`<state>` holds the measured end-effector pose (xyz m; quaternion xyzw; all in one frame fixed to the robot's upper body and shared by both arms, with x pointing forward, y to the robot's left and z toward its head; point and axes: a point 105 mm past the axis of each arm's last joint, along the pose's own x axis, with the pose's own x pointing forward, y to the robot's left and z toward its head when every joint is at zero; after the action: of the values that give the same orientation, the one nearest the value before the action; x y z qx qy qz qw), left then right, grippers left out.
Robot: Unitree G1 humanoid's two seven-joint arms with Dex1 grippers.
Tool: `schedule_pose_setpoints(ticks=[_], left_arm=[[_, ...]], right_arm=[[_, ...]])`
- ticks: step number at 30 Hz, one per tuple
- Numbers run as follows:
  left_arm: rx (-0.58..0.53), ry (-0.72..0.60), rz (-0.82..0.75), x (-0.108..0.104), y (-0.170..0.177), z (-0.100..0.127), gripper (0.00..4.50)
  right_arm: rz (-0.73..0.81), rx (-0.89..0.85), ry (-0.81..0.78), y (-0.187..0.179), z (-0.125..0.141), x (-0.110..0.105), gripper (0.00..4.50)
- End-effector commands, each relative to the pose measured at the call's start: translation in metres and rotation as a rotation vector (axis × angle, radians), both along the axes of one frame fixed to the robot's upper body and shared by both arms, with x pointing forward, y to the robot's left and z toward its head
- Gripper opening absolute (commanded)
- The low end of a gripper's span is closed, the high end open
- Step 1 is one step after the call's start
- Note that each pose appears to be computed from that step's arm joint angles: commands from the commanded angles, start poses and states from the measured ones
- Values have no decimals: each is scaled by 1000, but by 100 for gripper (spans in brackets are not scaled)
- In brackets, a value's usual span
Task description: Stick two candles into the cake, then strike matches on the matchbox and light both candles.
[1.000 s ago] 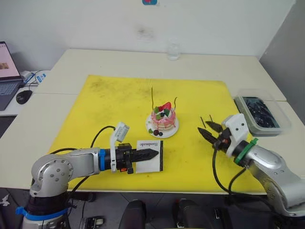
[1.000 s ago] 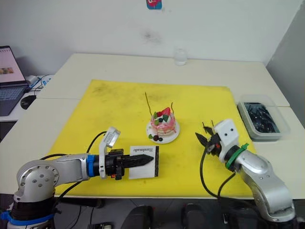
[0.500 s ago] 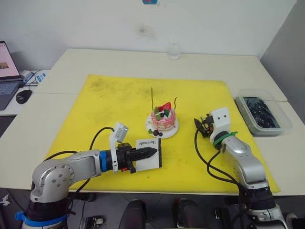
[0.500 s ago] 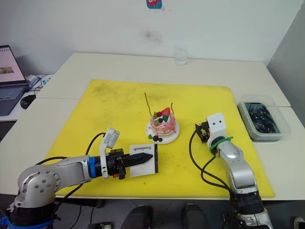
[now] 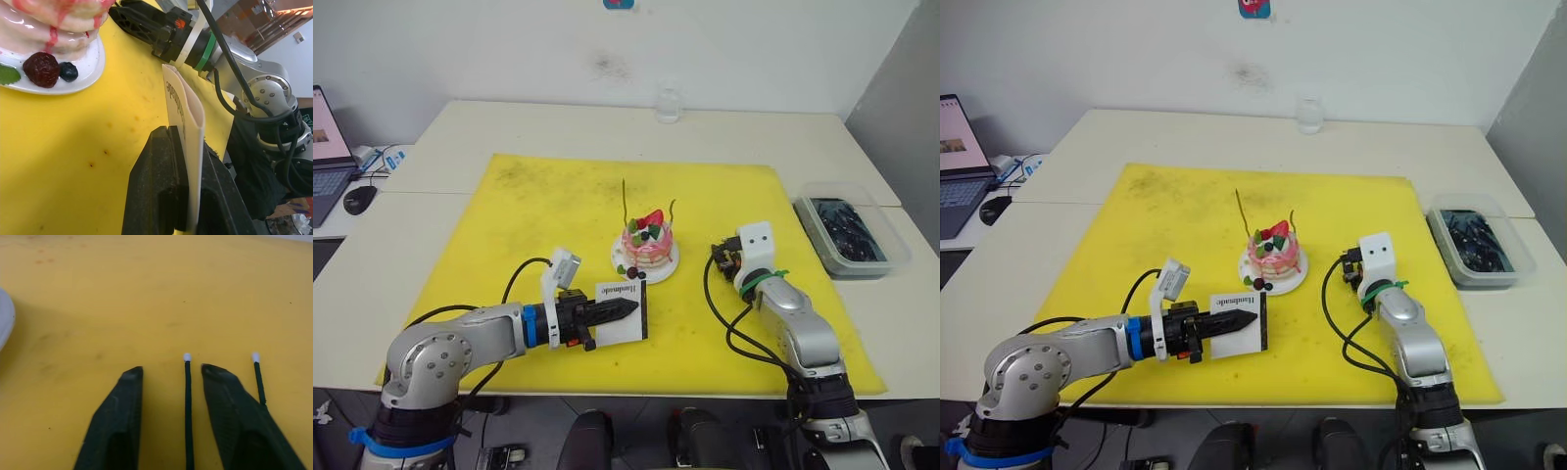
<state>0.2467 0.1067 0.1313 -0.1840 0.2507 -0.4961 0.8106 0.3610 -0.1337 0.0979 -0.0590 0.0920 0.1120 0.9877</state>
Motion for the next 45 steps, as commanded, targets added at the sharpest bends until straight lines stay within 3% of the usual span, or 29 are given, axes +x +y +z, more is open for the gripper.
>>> schedule_pose_setpoints(ticks=[1,2,3,13,18,29,37,45], left_arm=[[-9,-30,-21,-1,-4,7,0],[-8,-29,-21,-1,-4,6,0],[-6,-29,-21,-1,-3,6,0],[-2,-31,-18,0,-4,6,0],[-6,-30,-35,-1,-6,6,0],[-5,-47,-94,0,-13,8,0],[8,-84,-124,8,-26,13,0],[19,-129,-138,14,-32,19,0]], right_arm=[[-48,0,7,-10,0,-2,50],[-52,5,10,-10,0,-3,12],[-52,9,9,-9,0,-3,5],[15,59,-41,3,21,-12,5],[108,57,-69,10,43,-36,5],[512,-53,-107,40,67,-115,5],[781,-316,-169,49,84,-136,5],[906,-367,-129,59,81,-144,5]])
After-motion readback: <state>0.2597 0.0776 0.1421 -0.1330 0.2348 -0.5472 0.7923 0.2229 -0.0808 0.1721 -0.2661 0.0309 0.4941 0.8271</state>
